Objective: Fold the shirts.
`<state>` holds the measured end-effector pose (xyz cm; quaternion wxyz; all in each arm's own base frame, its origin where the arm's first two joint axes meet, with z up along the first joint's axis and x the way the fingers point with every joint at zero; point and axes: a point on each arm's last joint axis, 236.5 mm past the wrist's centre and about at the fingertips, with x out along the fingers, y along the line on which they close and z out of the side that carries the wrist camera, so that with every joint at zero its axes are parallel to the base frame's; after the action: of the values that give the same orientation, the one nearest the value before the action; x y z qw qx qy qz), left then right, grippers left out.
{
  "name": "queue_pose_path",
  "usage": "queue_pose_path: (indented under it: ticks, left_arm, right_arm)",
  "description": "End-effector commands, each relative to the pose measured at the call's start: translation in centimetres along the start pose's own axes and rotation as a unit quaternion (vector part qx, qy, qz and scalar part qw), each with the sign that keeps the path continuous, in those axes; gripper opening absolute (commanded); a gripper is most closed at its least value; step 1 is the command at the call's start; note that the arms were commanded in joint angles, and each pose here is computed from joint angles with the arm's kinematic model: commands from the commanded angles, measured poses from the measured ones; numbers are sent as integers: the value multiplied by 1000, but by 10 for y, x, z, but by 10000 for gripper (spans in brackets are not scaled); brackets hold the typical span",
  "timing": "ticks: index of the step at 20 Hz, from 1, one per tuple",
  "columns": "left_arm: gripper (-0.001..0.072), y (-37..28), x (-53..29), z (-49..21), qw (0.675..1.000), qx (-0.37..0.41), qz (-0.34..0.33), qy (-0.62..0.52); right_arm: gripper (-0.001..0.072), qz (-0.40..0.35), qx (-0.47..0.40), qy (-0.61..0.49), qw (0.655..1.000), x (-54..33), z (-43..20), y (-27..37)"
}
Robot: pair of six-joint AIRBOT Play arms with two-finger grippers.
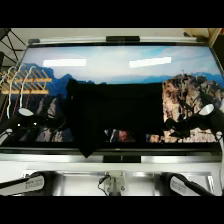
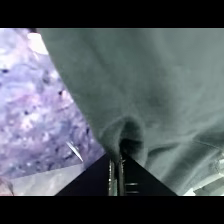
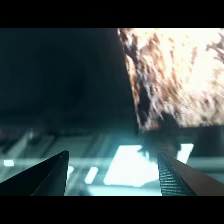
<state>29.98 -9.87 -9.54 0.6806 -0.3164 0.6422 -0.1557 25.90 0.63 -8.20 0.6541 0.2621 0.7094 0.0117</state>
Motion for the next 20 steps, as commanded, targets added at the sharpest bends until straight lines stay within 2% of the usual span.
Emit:
queue_pose_path:
  ticks: [1,4,5,7,8,9,12,14,15,16,17,18,19,20]
  left_arm:
    - [34,-9,-6,-2,1000,11,-6,-2]
    - [34,-9,-6,-2,1000,11,-6,-2]
    - [35,-9,-6,-2,1000,9,-6,-2]
    - [34,-10,-7,-2,1000,1,-7,-2]
    - [34,-11,-7,-2,1000,3,-8,-1]
    - [34,-13,-9,0,1000,6,-9,-1]
    - [31,-43,-45,30,998,52,-23,-40]
    - [31,-106,-129,72,980,132,-38,-142]
    - [31,-147,-189,86,958,188,-39,-215]
    - [32,-198,-266,88,917,255,-32,-304]
    - [31,-247,-338,71,866,316,-21,-387]
    - [32,-294,-403,37,802,381,-3,-461]
    - [32,-337,-459,-14,726,442,23,-526]
    - [32,-366,-498,-62,664,474,45,-577]
  right_arm:
    - [634,24,29,-21,999,22,13,3]
    - [617,43,35,-6,998,35,14,7]
    - [547,47,36,-7,998,40,17,11]
    - [511,38,15,-7,999,53,18,21]
    - [218,25,-6,-12,1000,59,19,25]
    - [73,17,-12,-19,1000,60,22,30]
    - [67,32,-91,-72,993,20,44,70]
    - [67,47,-167,-165,971,-59,69,113]
    - [67,42,-224,-244,943,-124,79,139]
    - [68,25,-300,-334,894,-202,76,167]
    - [68,-9,-366,-421,830,-280,60,188]
    - [68,-47,-397,-513,759,-364,31,203]
    - [68,-68,-395,-589,702,-432,-6,210]
    - [68,-73,-381,-652,652,-488,-53,213]
